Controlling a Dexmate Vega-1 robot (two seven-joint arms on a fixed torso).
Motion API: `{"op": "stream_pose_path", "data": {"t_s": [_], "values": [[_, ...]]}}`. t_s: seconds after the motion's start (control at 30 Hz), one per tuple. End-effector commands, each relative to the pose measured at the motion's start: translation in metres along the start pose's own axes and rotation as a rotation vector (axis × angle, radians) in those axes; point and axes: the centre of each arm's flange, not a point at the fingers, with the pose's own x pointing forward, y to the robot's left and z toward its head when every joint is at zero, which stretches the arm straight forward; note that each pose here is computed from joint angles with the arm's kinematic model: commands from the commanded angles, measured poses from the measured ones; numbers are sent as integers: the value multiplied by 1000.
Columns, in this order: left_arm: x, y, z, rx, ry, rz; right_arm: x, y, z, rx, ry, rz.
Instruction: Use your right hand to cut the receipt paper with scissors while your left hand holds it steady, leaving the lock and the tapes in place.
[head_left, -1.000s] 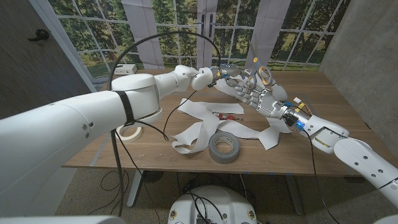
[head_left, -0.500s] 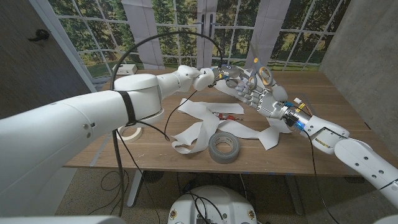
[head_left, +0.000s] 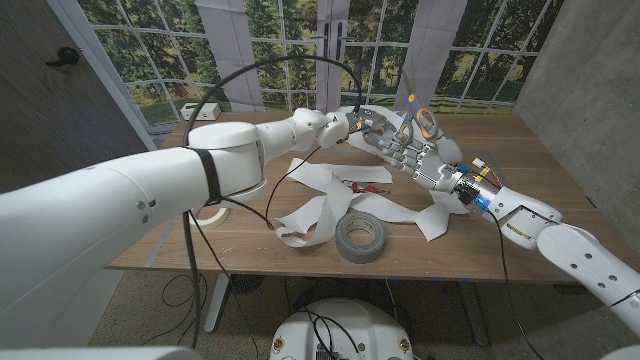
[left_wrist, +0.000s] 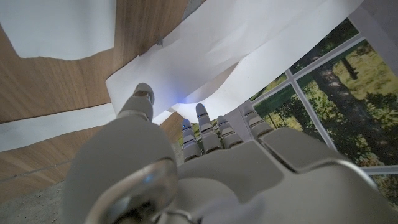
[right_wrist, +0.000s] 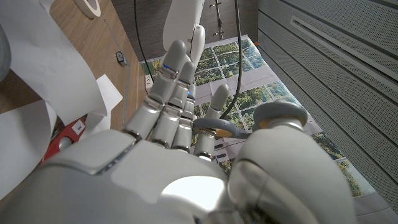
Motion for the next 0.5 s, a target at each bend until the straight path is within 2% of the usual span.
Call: {"op": "stream_pose_path", "data": {"t_s": [0.03, 0.5], "values": [[4, -8, 6, 15, 27, -42, 2, 2, -1, -2, -2, 0], [12, -15, 16, 42, 87, -104, 1, 2, 1, -7, -6, -9]]}}
